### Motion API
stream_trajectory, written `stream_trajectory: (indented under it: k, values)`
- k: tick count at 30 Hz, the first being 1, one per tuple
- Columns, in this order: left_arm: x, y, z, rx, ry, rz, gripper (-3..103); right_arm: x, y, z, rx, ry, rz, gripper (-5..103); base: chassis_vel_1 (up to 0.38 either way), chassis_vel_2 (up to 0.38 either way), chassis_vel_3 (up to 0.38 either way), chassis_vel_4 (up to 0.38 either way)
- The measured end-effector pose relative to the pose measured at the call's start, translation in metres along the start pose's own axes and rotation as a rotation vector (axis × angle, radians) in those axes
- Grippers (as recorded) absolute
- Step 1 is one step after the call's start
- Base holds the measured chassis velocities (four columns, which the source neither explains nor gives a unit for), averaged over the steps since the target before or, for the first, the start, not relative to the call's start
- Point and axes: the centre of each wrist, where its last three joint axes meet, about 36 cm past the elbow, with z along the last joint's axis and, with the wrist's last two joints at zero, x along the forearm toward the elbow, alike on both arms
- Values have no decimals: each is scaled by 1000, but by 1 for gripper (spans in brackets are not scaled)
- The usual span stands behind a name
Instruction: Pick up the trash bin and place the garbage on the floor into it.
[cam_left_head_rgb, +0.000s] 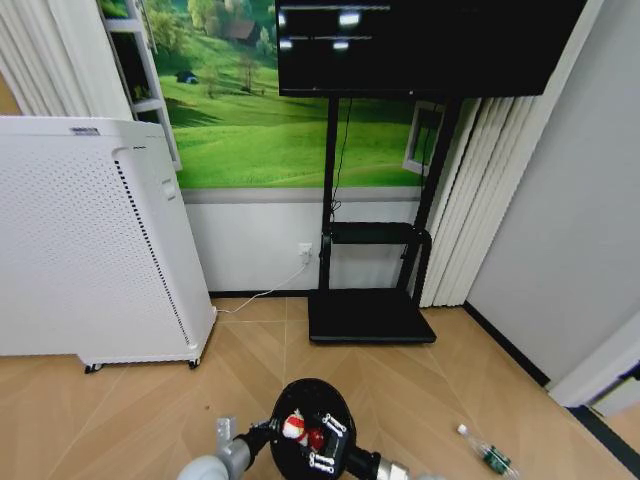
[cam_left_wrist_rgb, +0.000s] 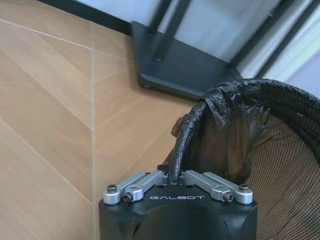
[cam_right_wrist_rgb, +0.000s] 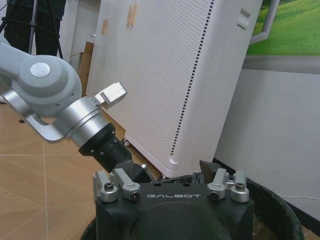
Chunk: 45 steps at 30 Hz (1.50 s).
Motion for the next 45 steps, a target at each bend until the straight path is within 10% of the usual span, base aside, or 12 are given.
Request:
stream_trajectory:
  k: [9, 19, 45]
  values:
    - [2, 21, -28, 119, -129, -196, 1, 15, -13, 15, -33, 3, 152, 100, 0, 0, 0, 0]
    - [35, 61, -61, 218, -276, -311, 1, 28, -36, 27, -109, 7, 472, 95, 0, 0, 0, 0]
    - [36, 64, -42, 246, -260, -333, 1, 31, -30, 46, -9, -2, 520, 100, -131, -130, 129, 131]
